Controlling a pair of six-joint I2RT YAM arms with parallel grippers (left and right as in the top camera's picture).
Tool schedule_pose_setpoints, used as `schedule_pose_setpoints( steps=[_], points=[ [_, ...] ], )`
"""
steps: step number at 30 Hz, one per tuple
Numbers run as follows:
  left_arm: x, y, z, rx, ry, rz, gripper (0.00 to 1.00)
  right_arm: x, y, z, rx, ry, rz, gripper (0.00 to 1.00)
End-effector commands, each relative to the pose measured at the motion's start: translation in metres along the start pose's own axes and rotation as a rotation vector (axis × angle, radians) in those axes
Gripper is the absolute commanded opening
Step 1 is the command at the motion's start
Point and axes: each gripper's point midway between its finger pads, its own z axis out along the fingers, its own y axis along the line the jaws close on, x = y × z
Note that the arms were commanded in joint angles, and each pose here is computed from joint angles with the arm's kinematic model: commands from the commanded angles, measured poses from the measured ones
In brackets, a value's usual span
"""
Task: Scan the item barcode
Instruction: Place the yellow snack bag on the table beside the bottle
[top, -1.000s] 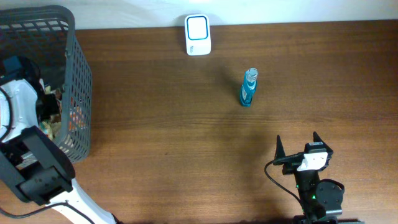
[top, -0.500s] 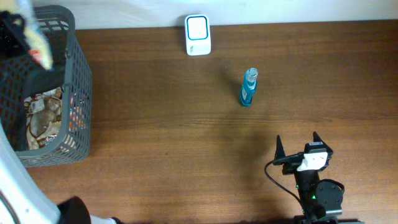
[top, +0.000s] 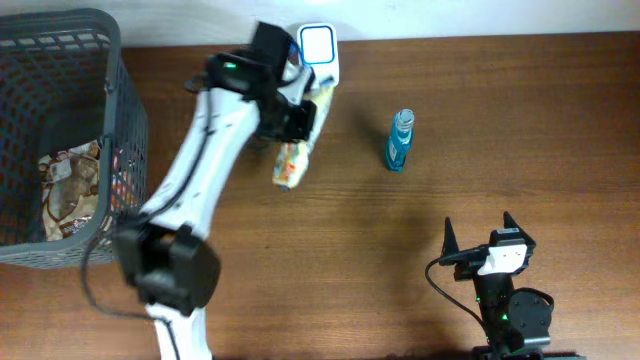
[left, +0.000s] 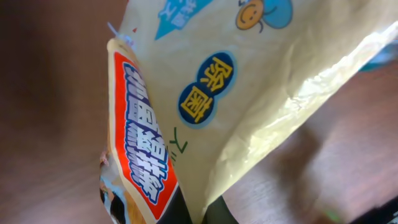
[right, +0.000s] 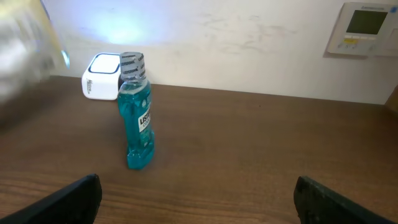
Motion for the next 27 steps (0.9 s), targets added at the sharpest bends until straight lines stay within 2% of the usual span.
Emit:
schedule_pose_setpoints(
  steps=[1, 3, 4, 5, 6, 7, 8, 10, 13, 14, 16, 18, 20, 23, 25, 27],
  points=[
    [0.018, -0.003, 0.063, -0.031, 0.138, -0.083, 0.00, 0.004, -0.002, 0.000, 0.013, 0.006, -0.007, 0.98],
    [0.027, -0.009, 0.084, -0.037, 0.186, -0.069, 0.01, 0.004, -0.002, 0.000, 0.013, 0.006, -0.007, 0.98],
    [0.028, -0.011, 0.085, -0.037, 0.189, -0.064, 0.17, 0.004, -0.002, 0.000, 0.013, 0.006, -0.007, 0.98],
    [0.028, -0.012, 0.085, -0.036, 0.189, -0.061, 0.22, 0.004, -0.002, 0.000, 0.013, 0.006, -0.007, 0.98],
    [0.027, -0.012, 0.085, -0.035, 0.185, -0.060, 0.55, 0.004, -0.002, 0.000, 0.013, 0.006, -0.007, 0.98],
    [0.025, -0.011, 0.083, -0.035, 0.181, -0.064, 0.76, 0.004, -0.002, 0.000, 0.013, 0.006, -0.007, 0.98],
    [0.024, -0.010, 0.081, -0.032, 0.180, -0.070, 0.77, 0.004, -0.002, 0.000, 0.013, 0.006, -0.007, 0.98],
    [0.018, -0.004, 0.066, -0.033, 0.172, -0.092, 0.88, 0.004, -0.002, 0.000, 0.013, 0.006, -0.007, 0.98],
    [-0.002, 0.002, 0.016, -0.029, 0.117, -0.103, 0.90, 0.004, -0.002, 0.000, 0.013, 0.006, -0.007, 0.98],
    [-0.014, 0.004, -0.010, -0.025, 0.065, -0.092, 0.91, 0.004, -0.002, 0.000, 0.013, 0.006, -0.007, 0.99],
    [-0.038, 0.017, -0.064, -0.050, -0.072, -0.104, 1.00, 0.004, -0.002, 0.000, 0.013, 0.006, -0.007, 0.98],
    [-0.057, 0.044, -0.126, -0.104, -0.244, -0.139, 0.99, 0.004, -0.002, 0.000, 0.013, 0.006, -0.007, 0.98],
    [-0.062, 0.083, -0.188, -0.191, -0.408, -0.200, 0.99, 0.004, -0.002, 0.000, 0.013, 0.006, -0.007, 0.98],
    [-0.042, 0.179, -0.290, -0.446, -0.657, -0.383, 0.99, 0.004, -0.002, 0.000, 0.013, 0.006, -0.007, 0.98],
    [-0.006, 0.248, -0.328, -0.578, -0.690, -0.545, 0.99, 0.004, -0.002, 0.000, 0.013, 0.006, -0.007, 0.98],
    [0.026, 0.293, -0.342, -0.637, -0.673, -0.664, 0.99, 0.004, -0.002, 0.000, 0.013, 0.006, -0.007, 0.98]
  ],
)
